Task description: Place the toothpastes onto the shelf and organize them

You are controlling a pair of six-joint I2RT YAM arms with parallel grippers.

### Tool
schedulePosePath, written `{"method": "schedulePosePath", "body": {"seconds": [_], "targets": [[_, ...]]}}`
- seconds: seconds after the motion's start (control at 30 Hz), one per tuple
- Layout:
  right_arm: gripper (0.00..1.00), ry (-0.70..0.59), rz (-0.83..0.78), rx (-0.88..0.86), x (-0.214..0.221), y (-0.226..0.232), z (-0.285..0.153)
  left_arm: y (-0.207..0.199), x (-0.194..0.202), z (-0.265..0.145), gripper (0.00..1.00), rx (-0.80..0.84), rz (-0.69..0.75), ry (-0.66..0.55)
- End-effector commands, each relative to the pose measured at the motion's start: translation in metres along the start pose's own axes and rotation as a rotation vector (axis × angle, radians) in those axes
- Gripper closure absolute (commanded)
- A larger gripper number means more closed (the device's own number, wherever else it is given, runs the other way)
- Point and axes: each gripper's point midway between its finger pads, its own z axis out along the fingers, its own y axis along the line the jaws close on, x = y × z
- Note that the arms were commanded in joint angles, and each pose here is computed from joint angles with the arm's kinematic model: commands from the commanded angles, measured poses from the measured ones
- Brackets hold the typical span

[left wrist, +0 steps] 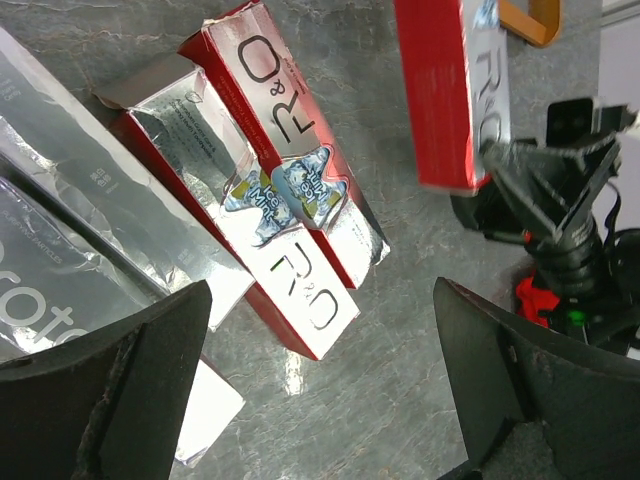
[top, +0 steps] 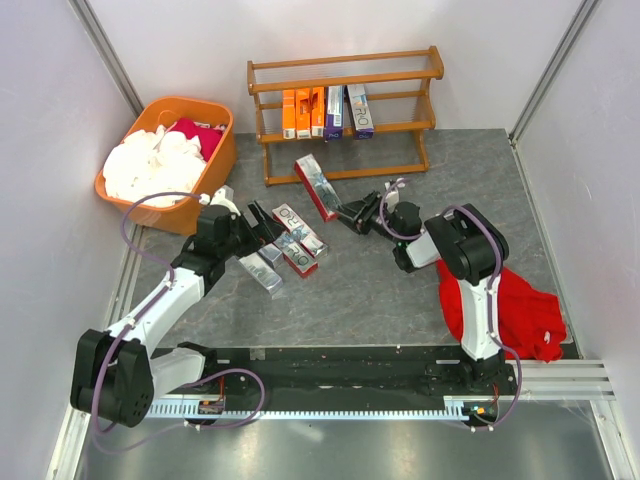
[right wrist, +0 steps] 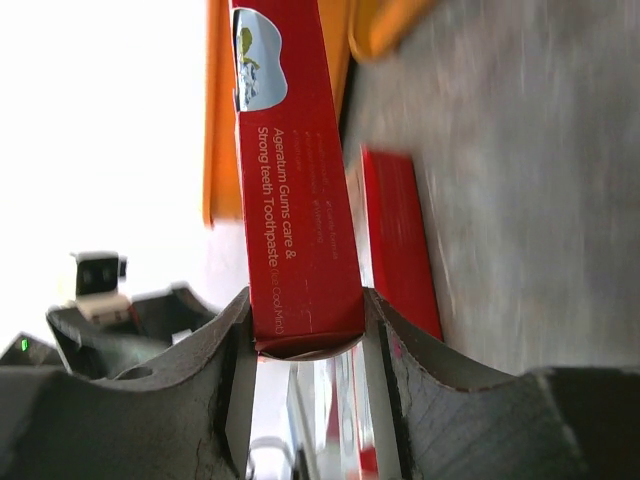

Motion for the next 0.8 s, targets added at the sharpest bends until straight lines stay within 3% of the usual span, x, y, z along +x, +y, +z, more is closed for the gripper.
{"method": "schedulePosePath", "body": {"seconds": [0.0,0.37,0.77], "targets": [[0.67,-0.143,-0.126,-0.178,-0.048,0.046,0.026,-0.01,-0.014,0.0,0.0,0.028,0.046,-0.03],[0.66,-0.265,-0.089,0.003,-0.105,-0.007,0.092,-0.013,-0.013,-0.001,0.0,0.047,0.054,-0.029],[0.62,-0.394,-0.045,0.142,-0.139,-0.051,0.11,-0.014,-0.007,0.003,0.0,0.062,0.047,0.004]]}}
